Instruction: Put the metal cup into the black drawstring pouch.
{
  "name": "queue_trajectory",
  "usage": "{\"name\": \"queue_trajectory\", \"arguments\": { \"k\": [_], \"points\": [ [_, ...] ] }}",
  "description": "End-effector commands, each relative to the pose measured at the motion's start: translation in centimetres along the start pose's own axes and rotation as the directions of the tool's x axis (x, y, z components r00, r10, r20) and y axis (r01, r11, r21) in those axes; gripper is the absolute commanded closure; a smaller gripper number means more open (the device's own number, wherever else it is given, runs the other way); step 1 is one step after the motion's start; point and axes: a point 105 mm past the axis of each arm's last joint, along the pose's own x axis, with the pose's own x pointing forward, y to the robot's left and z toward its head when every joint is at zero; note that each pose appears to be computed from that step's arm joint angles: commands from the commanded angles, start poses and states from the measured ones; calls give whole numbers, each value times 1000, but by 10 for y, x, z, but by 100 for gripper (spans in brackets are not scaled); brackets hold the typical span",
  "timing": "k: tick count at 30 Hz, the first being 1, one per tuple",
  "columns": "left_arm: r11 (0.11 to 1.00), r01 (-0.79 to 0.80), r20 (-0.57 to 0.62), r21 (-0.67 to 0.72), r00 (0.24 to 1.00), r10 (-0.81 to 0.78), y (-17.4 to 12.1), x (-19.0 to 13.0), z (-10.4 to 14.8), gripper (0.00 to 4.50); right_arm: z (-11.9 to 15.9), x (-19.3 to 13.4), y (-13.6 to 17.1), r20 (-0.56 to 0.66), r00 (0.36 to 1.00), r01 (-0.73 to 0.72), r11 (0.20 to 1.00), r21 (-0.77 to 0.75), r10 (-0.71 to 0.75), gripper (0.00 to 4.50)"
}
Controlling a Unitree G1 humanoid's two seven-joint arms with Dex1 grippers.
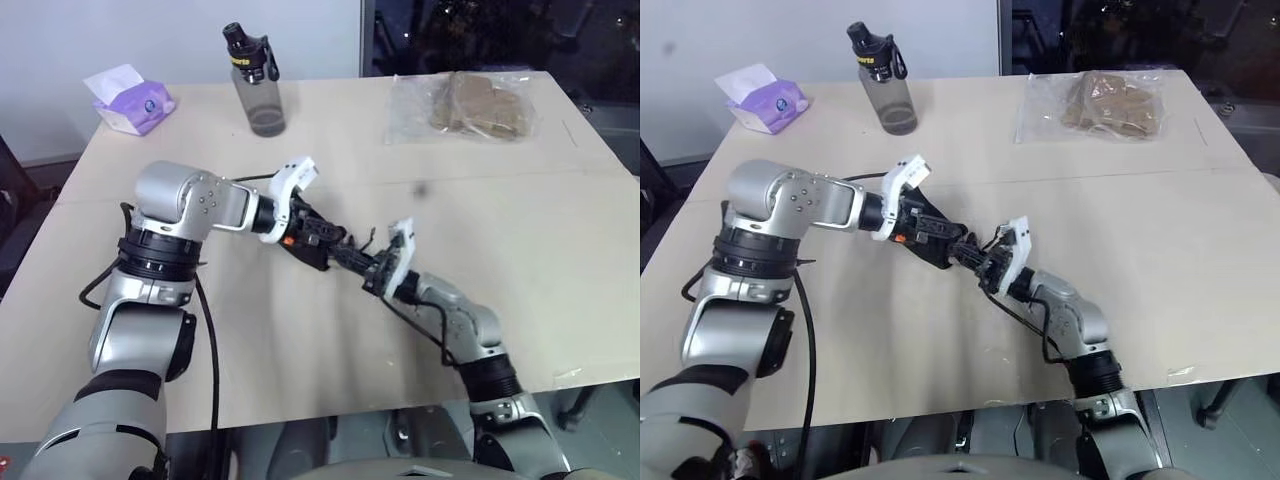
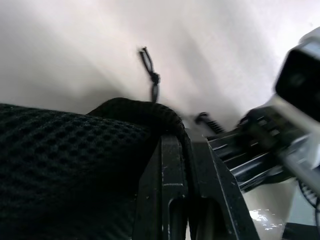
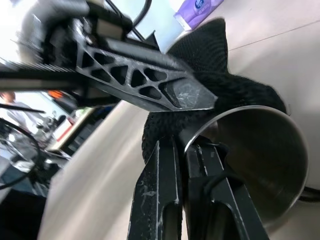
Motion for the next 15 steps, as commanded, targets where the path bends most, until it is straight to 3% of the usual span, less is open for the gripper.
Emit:
{"name": "queue_trajectory", "arguments": {
  "k": [1, 8, 12, 14, 15],
  "points": [
    [1000, 27, 5, 2, 1000, -28, -10, -1, -1, 450, 12, 14, 6, 37, 999, 9, 994, -109, -5, 437],
    [997, 80, 1, -6, 997, -80, -21, 3, -3, 450, 26, 41, 18, 80, 997, 30, 949, -314, -5, 437],
    [995, 99, 2, 13, 995, -99, -25, -1, -4, 450, 40, 45, 20, 146, 989, -4, 986, -164, 29, 437],
    [995, 96, 7, 11, 995, -96, -25, -2, -3, 450, 41, 48, 18, 124, 992, 7, 970, -244, 24, 437],
    [996, 93, 18, 4, 996, -93, -24, -1, -1, 450, 41, 49, 21, 104, 994, 5, 934, -357, 35, 437]
  ]
}}
